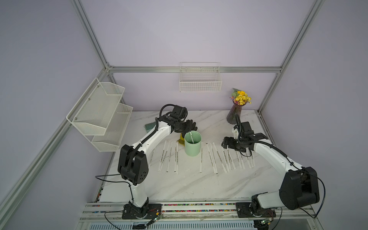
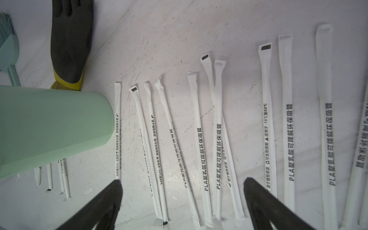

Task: Take the straws out of the storage container
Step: Pick up the straw from the container.

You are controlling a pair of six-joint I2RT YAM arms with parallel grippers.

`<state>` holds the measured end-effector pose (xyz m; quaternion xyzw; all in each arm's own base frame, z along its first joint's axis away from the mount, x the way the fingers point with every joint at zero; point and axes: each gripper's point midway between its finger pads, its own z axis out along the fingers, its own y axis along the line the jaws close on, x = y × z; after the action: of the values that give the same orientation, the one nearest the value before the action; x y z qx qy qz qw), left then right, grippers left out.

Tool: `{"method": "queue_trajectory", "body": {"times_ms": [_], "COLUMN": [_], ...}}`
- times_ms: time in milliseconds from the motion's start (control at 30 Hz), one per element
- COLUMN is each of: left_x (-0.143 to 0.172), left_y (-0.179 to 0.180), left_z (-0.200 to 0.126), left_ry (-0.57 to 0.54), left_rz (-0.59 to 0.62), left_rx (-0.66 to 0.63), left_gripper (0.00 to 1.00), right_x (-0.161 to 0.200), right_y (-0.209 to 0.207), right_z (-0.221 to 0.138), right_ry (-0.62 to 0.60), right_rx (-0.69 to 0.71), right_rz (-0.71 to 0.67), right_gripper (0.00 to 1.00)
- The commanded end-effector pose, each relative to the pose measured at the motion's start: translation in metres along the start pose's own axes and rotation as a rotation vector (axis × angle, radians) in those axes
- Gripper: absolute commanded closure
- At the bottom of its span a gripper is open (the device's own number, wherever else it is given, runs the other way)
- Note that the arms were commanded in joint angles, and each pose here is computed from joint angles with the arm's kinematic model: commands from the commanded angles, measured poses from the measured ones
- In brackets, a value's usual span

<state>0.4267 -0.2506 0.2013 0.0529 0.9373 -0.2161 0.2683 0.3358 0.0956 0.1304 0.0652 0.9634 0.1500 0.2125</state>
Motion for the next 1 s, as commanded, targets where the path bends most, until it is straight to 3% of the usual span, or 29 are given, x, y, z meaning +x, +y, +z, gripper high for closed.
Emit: {"method": "queue_trajectory", "body": {"times_ms": [0,267,500,700,967], "left_x": [-0.01,-0.015,-0.024,-0.035,-0.055], "left_y": [-0.009,-0.013,-0.021,-0.029,-0.044], "left_z": [-0.006,-0.016,-0.047,-0.088,-0.162], "left_ry": [-0.025,-0.023,-0.022,-0.067,-0.228], "left_rz": [0.007,0.03,0.088,0.129,0.174], "left_rx": [0.017,0.014,0.0,-0.008,0.007], "left_gripper": [0.97,1.0,1.0,1.0,1.0], "right_x": [0.007,0.006,0.005,0.004,0.0], "right_y": [-0.005,-0.003,-0.001,0.001,0.006], "right_z": [0.003,0.001,-0.003,-0.009,-0.023], "right_ry": [0.02,0.017,0.007,-0.009,-0.041], "right_rx": [0.003,-0.005,-0.016,-0.025,-0.039], "right_rz": [-0.001,-0.001,-0.001,0.006,0.005], "right_gripper": [0.03,0.03,0.03,0.03,0.03]}}
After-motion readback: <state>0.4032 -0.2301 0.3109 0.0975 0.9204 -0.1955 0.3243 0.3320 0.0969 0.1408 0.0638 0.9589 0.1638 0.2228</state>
